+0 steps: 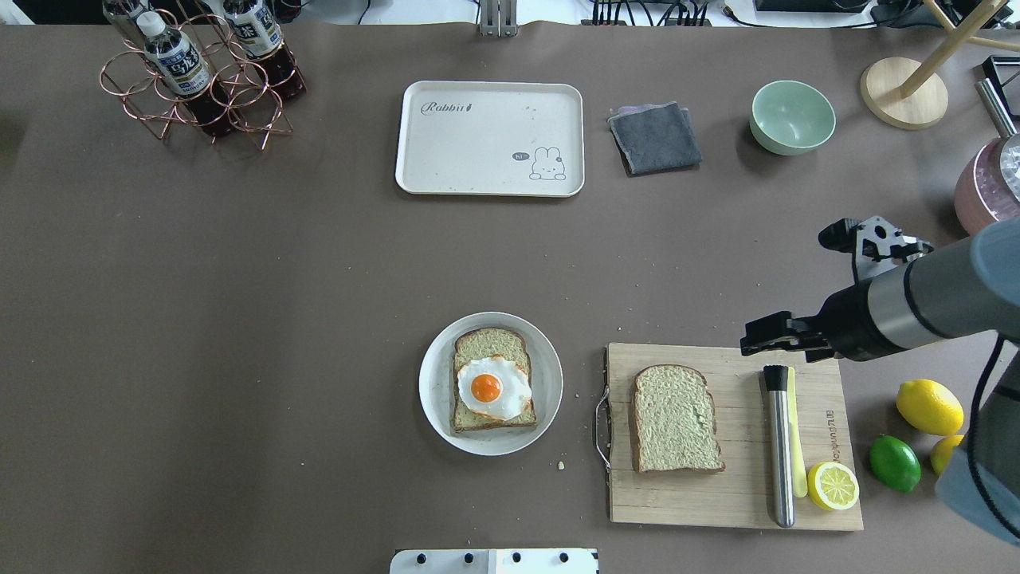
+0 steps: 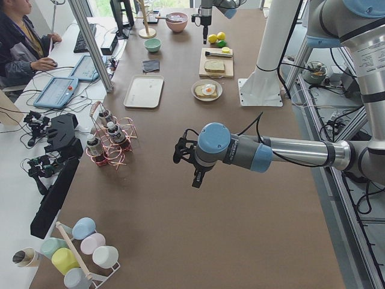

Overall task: Make sandwich and place on tray
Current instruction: 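Reach the right gripper to the bread slice on the cutting board and grasp it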

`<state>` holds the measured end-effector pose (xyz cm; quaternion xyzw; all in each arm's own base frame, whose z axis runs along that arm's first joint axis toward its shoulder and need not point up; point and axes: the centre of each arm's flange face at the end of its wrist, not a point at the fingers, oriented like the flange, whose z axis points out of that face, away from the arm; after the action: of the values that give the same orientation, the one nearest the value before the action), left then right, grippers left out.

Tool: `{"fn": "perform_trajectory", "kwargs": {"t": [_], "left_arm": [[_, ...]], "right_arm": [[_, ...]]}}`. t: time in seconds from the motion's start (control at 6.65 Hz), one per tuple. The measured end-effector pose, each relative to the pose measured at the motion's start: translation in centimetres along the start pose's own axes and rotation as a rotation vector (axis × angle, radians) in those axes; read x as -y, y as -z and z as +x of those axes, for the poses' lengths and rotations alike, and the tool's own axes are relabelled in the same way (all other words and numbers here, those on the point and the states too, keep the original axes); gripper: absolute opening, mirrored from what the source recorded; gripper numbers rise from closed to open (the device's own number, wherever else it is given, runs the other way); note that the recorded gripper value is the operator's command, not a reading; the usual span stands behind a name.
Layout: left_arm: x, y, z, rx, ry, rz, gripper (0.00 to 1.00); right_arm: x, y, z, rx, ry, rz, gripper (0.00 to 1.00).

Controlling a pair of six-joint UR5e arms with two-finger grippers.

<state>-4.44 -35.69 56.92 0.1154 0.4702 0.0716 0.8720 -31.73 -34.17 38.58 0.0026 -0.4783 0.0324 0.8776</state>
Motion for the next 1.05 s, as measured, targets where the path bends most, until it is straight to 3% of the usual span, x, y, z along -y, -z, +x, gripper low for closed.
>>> {"fn": "perform_trajectory", "kwargs": {"t": [0.3, 0.45, 0.75, 1.05], "left_arm": [[0.4, -0.7, -1.1, 0.0, 0.048, -0.009, 0.98], [0.5, -0.8, -1.2, -0.001, 0.067, -0.009, 0.98], [0.6, -0.8, -1.2, -0.002, 0.076, -0.01, 0.98], [0.6, -0.8, -1.2, -0.002, 0.078, -0.01, 0.98]], "right_arm": [[-3.4, -4.1, -2.9, -0.007, -0.004, -0.009, 0.83], [-3.9, -6.0, -3.3, 0.007, -0.015, -0.019, 0.65], [-4.0, -8.3, -3.3, 0.043, -0.044, -0.044, 0.64], [-4.0, -8.6, -2.7, 0.037, -0.052, -0.049, 0.64]]}}
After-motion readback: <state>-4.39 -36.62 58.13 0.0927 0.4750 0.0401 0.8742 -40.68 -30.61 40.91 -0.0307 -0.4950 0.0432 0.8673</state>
